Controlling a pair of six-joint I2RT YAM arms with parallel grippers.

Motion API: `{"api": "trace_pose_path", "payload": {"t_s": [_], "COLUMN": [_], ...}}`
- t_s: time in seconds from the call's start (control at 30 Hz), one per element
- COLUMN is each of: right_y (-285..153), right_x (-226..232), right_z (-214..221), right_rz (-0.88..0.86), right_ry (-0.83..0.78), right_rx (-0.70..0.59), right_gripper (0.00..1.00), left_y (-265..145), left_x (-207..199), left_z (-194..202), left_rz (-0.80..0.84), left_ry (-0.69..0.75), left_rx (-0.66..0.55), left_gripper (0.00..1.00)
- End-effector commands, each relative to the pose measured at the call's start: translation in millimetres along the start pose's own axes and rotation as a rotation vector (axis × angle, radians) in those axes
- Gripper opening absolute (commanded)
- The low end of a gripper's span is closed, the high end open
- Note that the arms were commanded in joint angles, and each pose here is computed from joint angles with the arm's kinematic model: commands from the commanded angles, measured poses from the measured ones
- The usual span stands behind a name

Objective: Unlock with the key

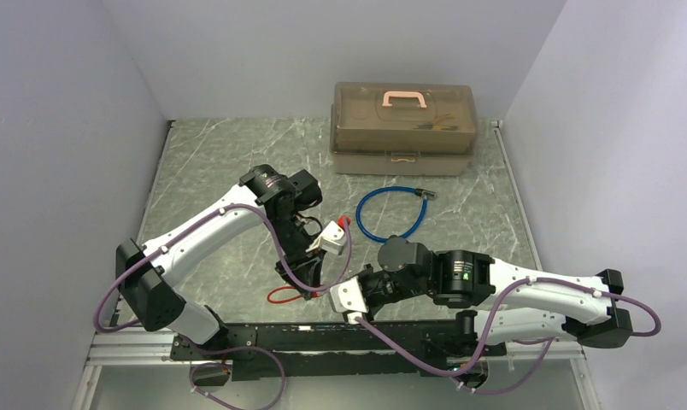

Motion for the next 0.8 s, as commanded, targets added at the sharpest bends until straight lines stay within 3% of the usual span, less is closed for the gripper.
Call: {"api": "trace_pose_path", "payload": {"t_s": [0.0, 0.47, 0.77], "right_y": [-1.3, -8.2, -36.0], "right_x": [-7.7, -17.7, -12.5], "right_z": [-1.1, -3.5, -11.4], "right_rz": [0.052, 0.121, 0.194], "right_ry": [-0.029, -0.066, -0.037], "right_rx": [0.002, 0.004, -0.081], "right_gripper": [0.0, 0.0, 0.0], "left_y": [-0.9, 2.7, 1.8], "left_x": [-22.2, -26.1, -28.1], "left_z": [-6.0, -6.9, -2.0], "left_rz": [0.052, 0.061, 0.058], "left_ry": [0.02, 0.031, 0.027], "left_rx": [-0.061, -0.041, -0.049], "left_gripper": [0.0, 0.0, 0.0]}}
Point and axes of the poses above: each gripper's point midway between its finger pads, its own y axis out along the fingers, its own x axis along the line the jaws close on, z = x × y, the point moved 5 cm from there along -y, back along the fingers, and after that the axes turned 8 degrees about -y, right-handed, at the moved point
